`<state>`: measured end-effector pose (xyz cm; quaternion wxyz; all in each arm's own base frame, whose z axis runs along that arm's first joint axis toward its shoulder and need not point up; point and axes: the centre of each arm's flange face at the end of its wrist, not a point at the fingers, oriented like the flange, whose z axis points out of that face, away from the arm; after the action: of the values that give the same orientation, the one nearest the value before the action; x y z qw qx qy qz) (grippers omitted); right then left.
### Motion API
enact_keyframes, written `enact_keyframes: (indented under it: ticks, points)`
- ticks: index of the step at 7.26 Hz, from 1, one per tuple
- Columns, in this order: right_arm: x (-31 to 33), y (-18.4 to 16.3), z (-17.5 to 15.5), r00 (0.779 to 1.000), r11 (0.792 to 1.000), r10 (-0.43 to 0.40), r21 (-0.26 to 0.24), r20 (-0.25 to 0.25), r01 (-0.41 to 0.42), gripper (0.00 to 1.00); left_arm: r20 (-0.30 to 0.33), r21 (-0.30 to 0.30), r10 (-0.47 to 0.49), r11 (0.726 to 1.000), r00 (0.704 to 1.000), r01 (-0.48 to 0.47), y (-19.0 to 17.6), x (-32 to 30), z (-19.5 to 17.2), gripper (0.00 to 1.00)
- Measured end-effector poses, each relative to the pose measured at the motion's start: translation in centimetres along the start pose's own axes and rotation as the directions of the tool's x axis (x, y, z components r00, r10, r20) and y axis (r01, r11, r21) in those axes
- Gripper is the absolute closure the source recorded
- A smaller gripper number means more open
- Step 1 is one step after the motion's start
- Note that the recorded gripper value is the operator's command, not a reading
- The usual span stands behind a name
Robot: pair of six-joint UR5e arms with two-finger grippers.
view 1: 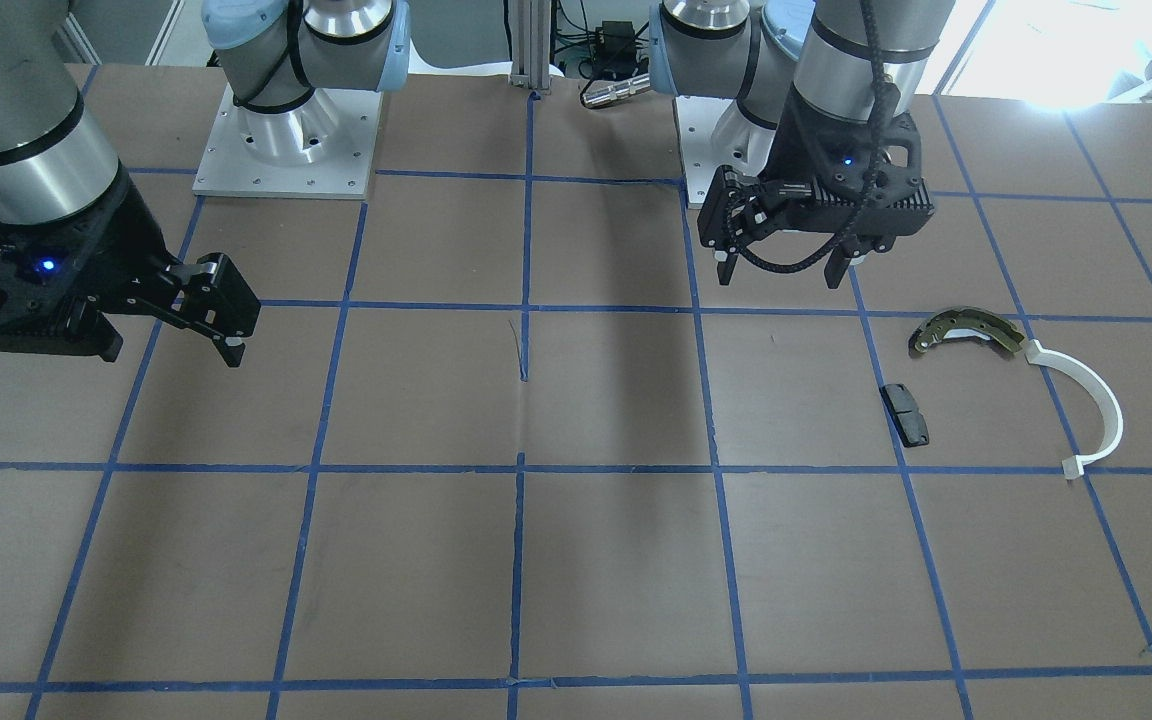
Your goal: Place bearing gear from tray to pile
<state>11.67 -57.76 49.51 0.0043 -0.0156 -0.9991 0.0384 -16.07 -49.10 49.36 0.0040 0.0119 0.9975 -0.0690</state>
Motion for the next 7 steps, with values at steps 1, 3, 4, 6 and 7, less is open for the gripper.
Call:
enact_keyframes:
  ticks: [1, 3, 4, 6, 7]
  points:
    - [0.0, 0.0, -0.1, 1.0, 1.0, -0.015, 0.001, 0.001, 0.015, 0.0, 0.0, 0.0, 0.001, 1.0, 1.0, -0.001, 0.0, 0.0, 0.0, 0.0]
    - [0.6, 0.1, -0.2, 0.998, 0.998, -0.055, -0.01, -0.006, 0.055, 0.0, 0.0, 0.0, 0.001, 1.0, 1.0, -0.001, 0.0, 0.0, 0.0, 0.0]
    - [2.7, 0.0, -0.3, 0.999, 0.998, -0.041, -0.039, -0.014, 0.041, 0.0, 0.001, -0.001, 0.001, 1.0, 1.0, -0.001, 0.0, 0.0, 0.0, 0.0]
    - [11.8, -0.1, -1.1, 0.996, 0.992, -0.085, -0.09, -0.02, 0.083, 0.0, 0.0, -0.001, 0.0, 1.0, 1.0, 0.0, 0.0, 0.0, 0.0, 0.0]
    - [18.4, 0.2, -1.2, 0.99, 0.985, -0.139, -0.109, -0.022, 0.136, 0.0, 0.0, -0.001, 0.0, 1.0, 1.0, 0.0, 0.0, 0.0, 0.0, 0.0]
